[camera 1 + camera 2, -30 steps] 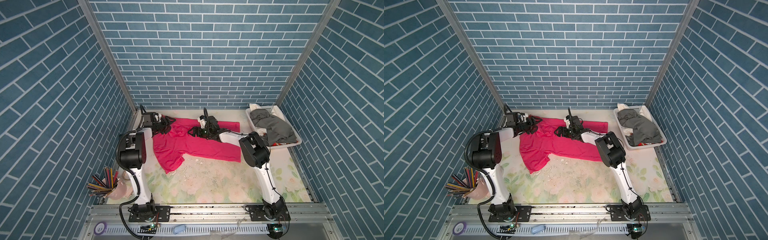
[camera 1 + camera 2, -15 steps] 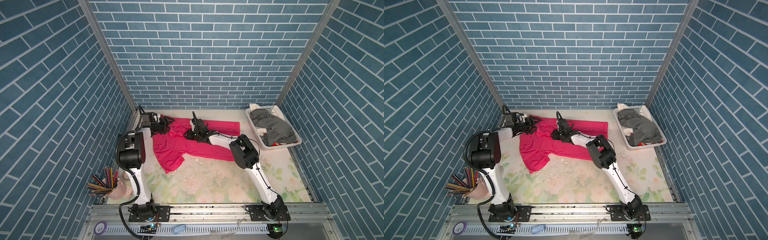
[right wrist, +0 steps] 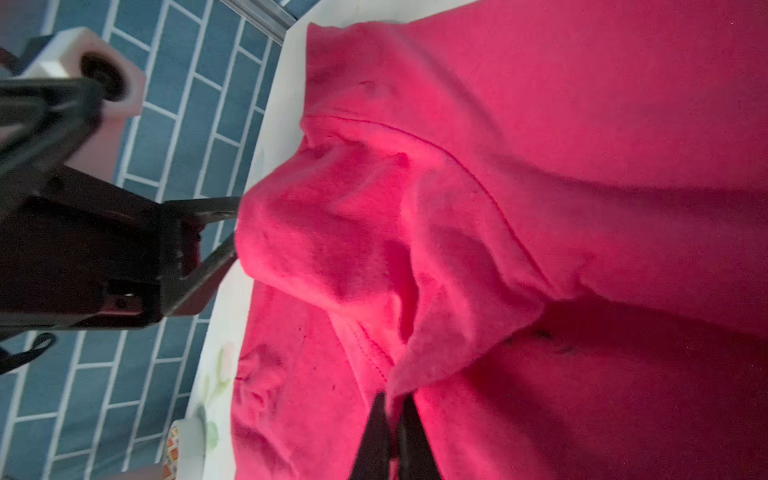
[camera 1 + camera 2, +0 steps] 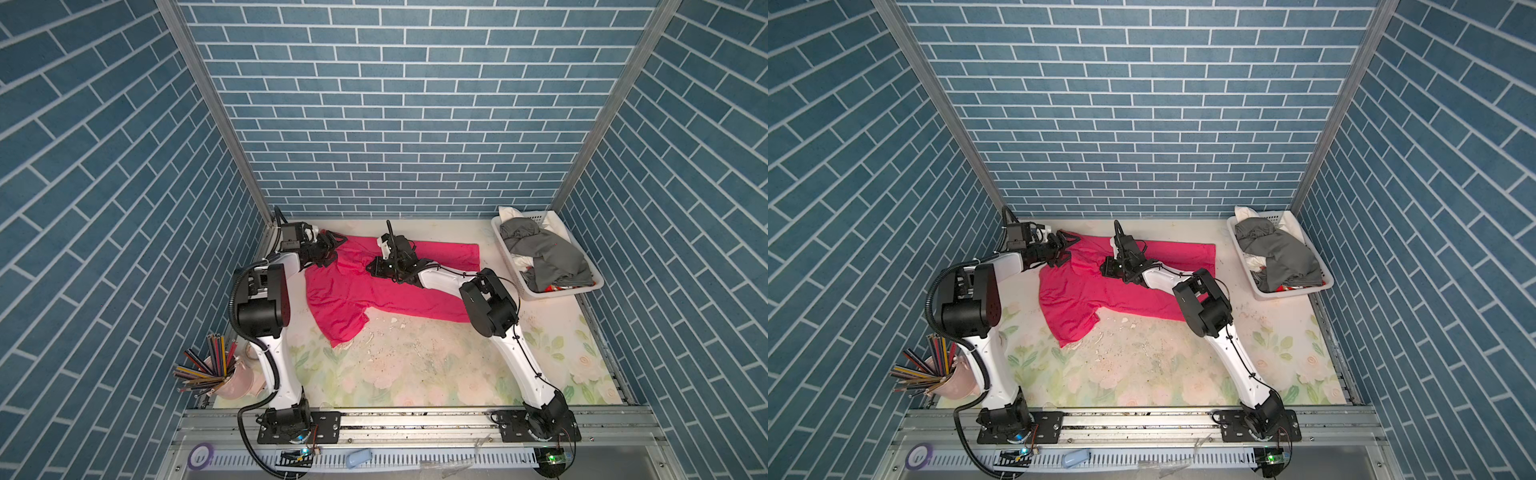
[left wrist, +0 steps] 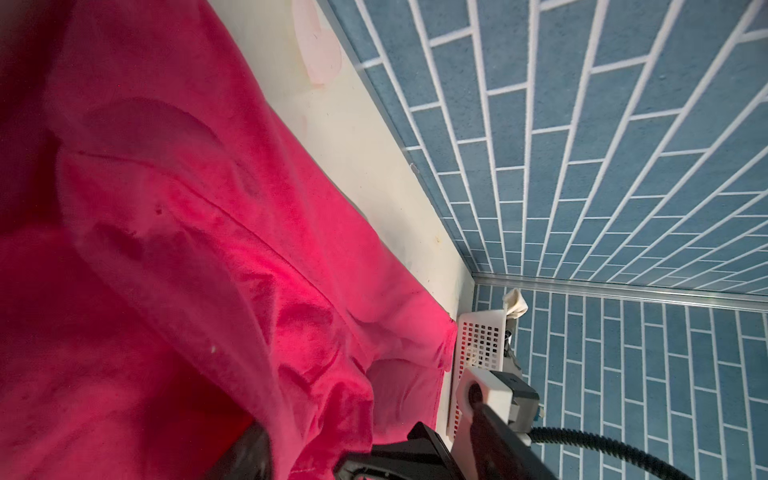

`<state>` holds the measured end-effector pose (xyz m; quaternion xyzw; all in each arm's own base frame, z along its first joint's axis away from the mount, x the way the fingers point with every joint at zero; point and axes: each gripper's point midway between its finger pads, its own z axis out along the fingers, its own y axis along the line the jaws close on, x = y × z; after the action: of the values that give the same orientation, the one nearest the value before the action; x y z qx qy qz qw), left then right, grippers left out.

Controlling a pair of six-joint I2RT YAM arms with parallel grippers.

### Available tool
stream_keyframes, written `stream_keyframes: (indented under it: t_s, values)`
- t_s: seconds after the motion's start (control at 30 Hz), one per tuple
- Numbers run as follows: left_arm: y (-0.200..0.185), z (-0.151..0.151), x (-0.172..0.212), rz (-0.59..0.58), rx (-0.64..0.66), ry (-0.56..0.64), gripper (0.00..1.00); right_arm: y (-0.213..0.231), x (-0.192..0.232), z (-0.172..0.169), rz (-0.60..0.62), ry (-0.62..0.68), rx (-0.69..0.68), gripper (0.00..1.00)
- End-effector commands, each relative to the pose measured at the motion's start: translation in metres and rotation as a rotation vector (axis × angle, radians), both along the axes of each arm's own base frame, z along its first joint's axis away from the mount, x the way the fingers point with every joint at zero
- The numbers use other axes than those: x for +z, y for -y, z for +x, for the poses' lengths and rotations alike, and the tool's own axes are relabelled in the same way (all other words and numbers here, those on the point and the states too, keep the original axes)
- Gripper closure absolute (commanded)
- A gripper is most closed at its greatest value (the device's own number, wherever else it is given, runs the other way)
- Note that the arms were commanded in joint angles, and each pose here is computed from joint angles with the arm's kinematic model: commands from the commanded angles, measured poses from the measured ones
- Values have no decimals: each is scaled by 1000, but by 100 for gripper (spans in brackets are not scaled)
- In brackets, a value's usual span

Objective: Fold and stack the t-shirts

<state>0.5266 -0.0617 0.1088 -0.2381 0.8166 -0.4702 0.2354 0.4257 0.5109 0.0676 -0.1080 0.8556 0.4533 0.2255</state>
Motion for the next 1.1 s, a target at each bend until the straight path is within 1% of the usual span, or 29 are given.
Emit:
stream_keyframes:
  t_s: [0.0, 0.07, 0.17, 0.27, 0.43, 0.57, 0.7, 0.77, 0.93, 1.07]
  values:
    - [-8, -7, -17, 53, -2, -41, 24, -15, 62, -7, 149, 7, 50, 94]
    - [-14, -9, -23, 103, -1, -51, 23, -16, 67, -9, 163, 4, 56, 94]
    - [-26, -14, -40, 203, -3, -97, 23, -17, 73, -11, 179, -1, 63, 92]
    - [-27, -18, -52, 228, -21, -109, 23, -17, 76, -12, 194, -4, 67, 90]
    - [-28, -15, -61, 265, -34, -82, 22, -17, 78, -11, 216, -19, 72, 89]
    - [-26, -10, -63, 286, -51, -70, 23, -18, 83, -13, 254, -31, 85, 92]
    - [-19, -14, -64, 270, -69, -64, 22, -17, 96, -15, 302, -36, 98, 92]
    - [-14, -17, -63, 234, -74, -55, 22, -16, 101, -15, 325, -44, 107, 92]
    - [-1, -24, -69, 206, -104, -76, 22, -14, 106, -12, 365, -63, 101, 91]
    - [8, -27, -65, 147, -113, -69, 21, -10, 101, -7, 373, -80, 82, 86]
